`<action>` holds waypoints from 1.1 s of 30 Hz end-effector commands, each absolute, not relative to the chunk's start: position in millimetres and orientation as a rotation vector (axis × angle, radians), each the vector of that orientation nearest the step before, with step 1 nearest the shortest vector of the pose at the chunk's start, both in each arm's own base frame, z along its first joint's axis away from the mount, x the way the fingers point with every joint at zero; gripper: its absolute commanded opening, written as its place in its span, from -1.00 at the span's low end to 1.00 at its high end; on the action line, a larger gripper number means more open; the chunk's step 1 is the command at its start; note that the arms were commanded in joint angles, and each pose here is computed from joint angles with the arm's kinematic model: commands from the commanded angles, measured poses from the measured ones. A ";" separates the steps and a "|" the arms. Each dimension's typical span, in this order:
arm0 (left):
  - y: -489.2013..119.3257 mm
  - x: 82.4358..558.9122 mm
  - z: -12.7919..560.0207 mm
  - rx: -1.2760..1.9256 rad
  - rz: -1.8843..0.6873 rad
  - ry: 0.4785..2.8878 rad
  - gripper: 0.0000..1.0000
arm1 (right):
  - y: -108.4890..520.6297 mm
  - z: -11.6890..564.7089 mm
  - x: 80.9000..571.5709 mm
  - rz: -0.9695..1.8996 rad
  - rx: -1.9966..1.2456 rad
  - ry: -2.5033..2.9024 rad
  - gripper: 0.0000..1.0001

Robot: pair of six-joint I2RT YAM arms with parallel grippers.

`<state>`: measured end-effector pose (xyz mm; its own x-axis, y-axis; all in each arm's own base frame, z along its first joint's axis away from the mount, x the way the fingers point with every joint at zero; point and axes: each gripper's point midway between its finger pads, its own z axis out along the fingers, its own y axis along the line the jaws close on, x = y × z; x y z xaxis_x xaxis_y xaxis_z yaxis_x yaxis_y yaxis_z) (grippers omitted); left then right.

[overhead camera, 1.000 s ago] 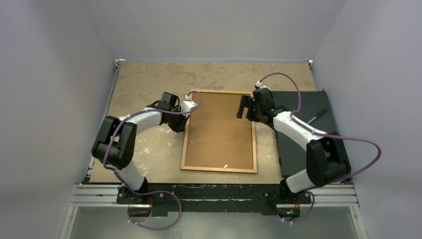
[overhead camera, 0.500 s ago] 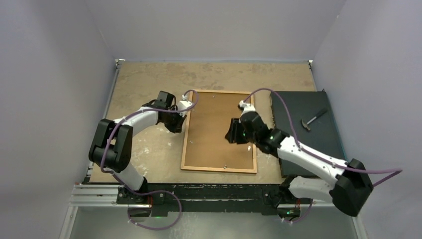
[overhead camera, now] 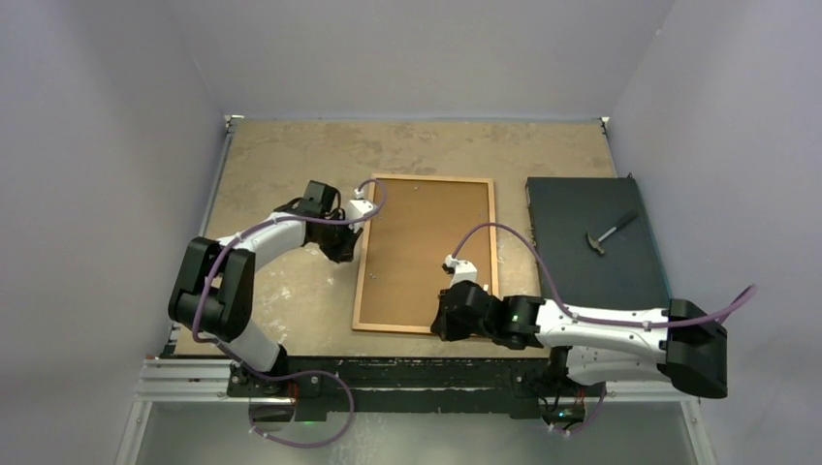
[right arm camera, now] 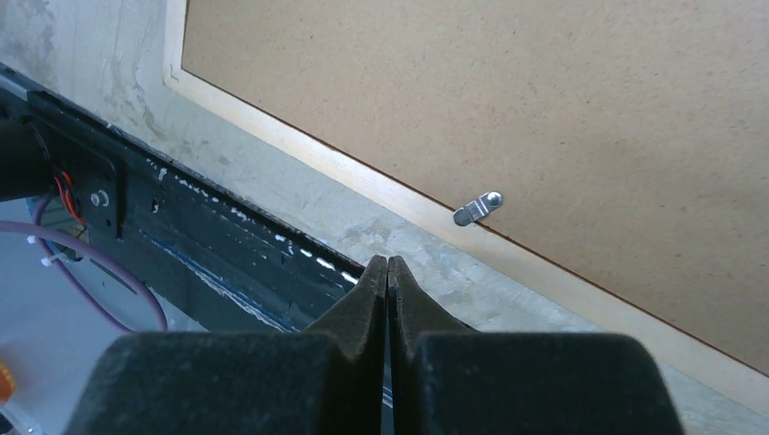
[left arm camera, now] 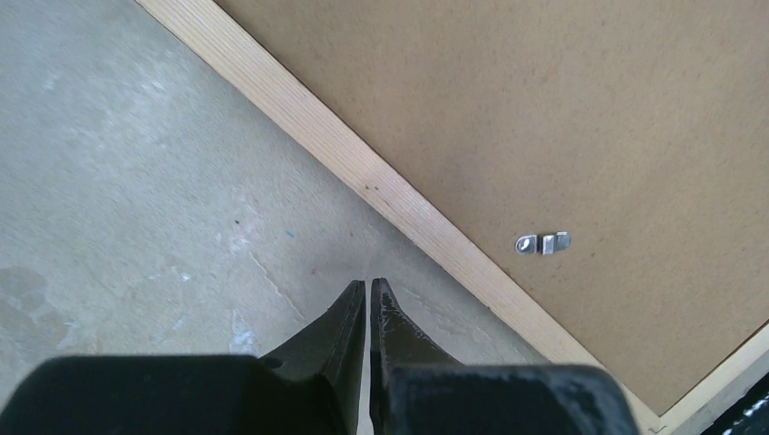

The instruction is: Put the photo into the frame

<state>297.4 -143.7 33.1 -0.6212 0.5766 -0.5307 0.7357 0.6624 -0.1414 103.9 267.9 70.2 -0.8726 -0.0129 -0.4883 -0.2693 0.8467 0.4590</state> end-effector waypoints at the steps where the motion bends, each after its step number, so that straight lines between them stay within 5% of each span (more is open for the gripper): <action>1: -139.0 295.3 33.2 1.061 -0.453 2.390 -0.93 | 276.1 68.8 106.5 0.737 -0.119 2.523 -1.00; 33: -142.3 296.3 27.4 1.065 -0.456 2.378 -0.99 | 249.7 40.7 102.7 0.653 -0.025 2.562 -1.00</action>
